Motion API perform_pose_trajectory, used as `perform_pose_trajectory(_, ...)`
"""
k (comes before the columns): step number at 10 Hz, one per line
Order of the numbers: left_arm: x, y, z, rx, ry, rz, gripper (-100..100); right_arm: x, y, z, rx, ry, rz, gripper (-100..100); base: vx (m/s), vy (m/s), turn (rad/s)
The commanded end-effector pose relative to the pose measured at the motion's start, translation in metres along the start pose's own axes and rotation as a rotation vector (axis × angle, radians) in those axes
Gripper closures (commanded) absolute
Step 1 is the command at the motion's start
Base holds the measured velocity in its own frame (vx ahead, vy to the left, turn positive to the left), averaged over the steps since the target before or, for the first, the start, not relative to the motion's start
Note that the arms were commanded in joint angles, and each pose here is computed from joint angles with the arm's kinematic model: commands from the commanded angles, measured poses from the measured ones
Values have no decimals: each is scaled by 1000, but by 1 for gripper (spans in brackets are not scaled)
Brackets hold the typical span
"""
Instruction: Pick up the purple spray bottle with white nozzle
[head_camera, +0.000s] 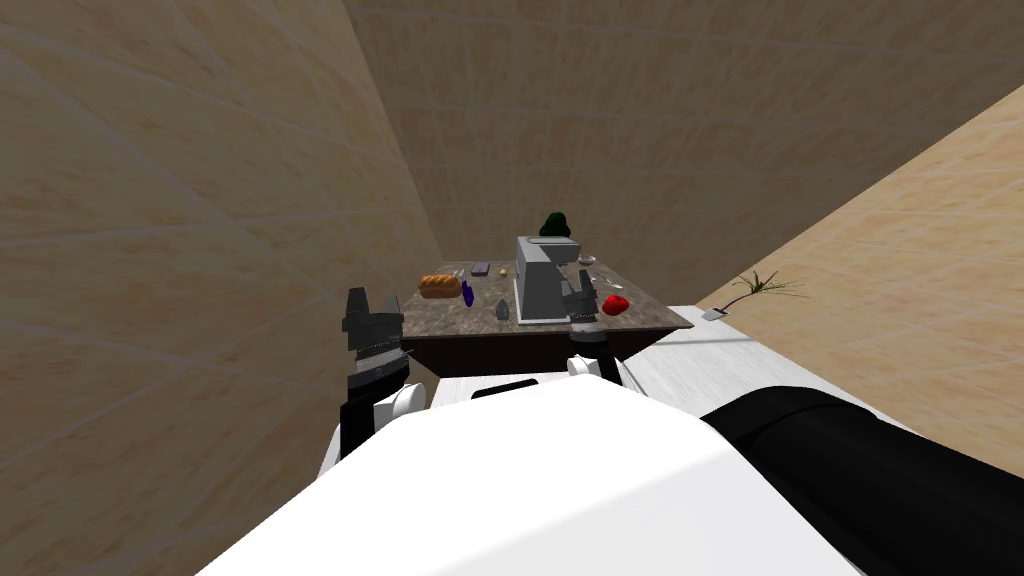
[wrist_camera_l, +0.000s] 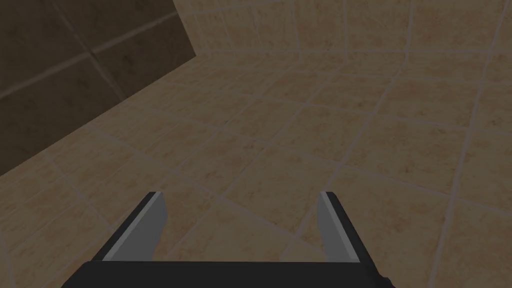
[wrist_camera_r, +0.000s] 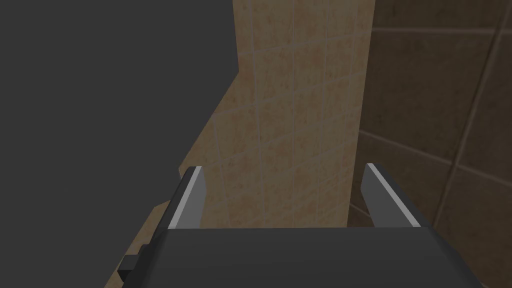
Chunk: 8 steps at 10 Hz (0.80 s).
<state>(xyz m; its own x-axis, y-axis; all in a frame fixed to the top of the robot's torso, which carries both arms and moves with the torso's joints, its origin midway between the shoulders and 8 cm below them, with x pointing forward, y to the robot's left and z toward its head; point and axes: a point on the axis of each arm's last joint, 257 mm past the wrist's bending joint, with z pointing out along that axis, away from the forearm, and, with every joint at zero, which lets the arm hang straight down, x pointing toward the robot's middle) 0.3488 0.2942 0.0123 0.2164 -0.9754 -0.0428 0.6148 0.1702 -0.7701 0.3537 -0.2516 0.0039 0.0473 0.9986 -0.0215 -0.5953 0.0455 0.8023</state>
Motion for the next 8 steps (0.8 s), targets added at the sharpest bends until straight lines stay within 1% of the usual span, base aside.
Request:
perform_pose_trajectory(1,4,5,0,-11,34,22,-100,0,0,0,0,0,0,0,0,-7,-39)
perform_pose_trajectory(4,14,24,-2,-53,110,84,-100,0,0,0,0,0,0,0,1,-19,-67)
perform_pose_trajectory(8,22,62,-7,-138,201,190,-100,0,0,0,0,0,0,0,2,-31,-93)
